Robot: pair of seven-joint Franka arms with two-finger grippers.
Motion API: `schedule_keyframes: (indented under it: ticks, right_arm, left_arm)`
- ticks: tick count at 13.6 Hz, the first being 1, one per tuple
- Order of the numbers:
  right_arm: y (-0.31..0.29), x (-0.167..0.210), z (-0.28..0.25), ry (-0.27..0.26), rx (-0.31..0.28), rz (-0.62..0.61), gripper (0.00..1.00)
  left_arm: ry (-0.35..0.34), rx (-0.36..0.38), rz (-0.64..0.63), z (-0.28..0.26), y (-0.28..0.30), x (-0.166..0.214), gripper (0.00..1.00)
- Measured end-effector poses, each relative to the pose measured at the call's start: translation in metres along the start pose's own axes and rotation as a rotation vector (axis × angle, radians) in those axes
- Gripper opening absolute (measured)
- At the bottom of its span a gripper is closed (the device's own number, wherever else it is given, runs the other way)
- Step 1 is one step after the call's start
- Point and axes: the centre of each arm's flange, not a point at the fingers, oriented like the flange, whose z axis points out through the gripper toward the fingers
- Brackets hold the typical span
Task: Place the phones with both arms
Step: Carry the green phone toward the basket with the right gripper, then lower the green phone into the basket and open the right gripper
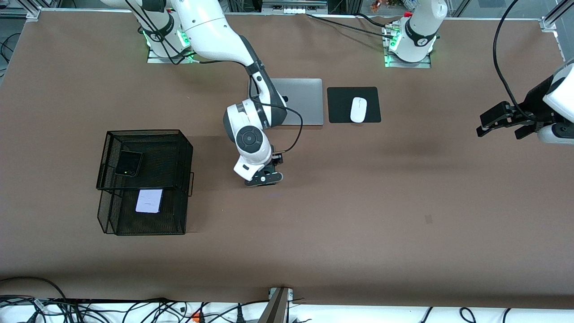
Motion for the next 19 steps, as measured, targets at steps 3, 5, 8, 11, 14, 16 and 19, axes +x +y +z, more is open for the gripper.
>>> schedule_keyframes:
  ticks: [3,5,8,11,14,16,19]
  right_arm:
    - [0.018,0.016,-0.04,0.066,-0.001,0.092,0.8]
    - [0.051,0.031,-0.096,0.104,-0.002,0.153,0.8]
    - [0.121,0.042,-0.186,0.136,-0.007,0.24,0.8]
    - [0.201,0.031,-0.247,0.062,-0.034,0.214,0.8]
    - [0.271,0.015,-0.26,-0.035,-0.054,0.159,0.8]
    - [0.301,0.003,-0.239,-0.078,-0.044,0.156,0.8]
    - [0.323,-0.013,-0.2,-0.079,-0.032,0.122,0.8]
  left_arm:
    - [-0.019,0.004,0.004,0.004,0.002,-0.002,1.0]
    - [-0.02,0.005,0.006,0.004,0.003,-0.002,1.0]
    - [-0.019,0.009,0.013,0.003,0.003,-0.003,1.0]
    - [-0.017,0.052,0.075,0.002,0.003,-0.003,1.0]
    - [-0.015,0.09,0.127,0.0,0.0,-0.004,1.0]
    - [-0.008,0.106,0.143,-0.004,0.001,-0.005,1.0]
    - [0.002,0.108,0.15,-0.011,0.004,-0.007,1.0]
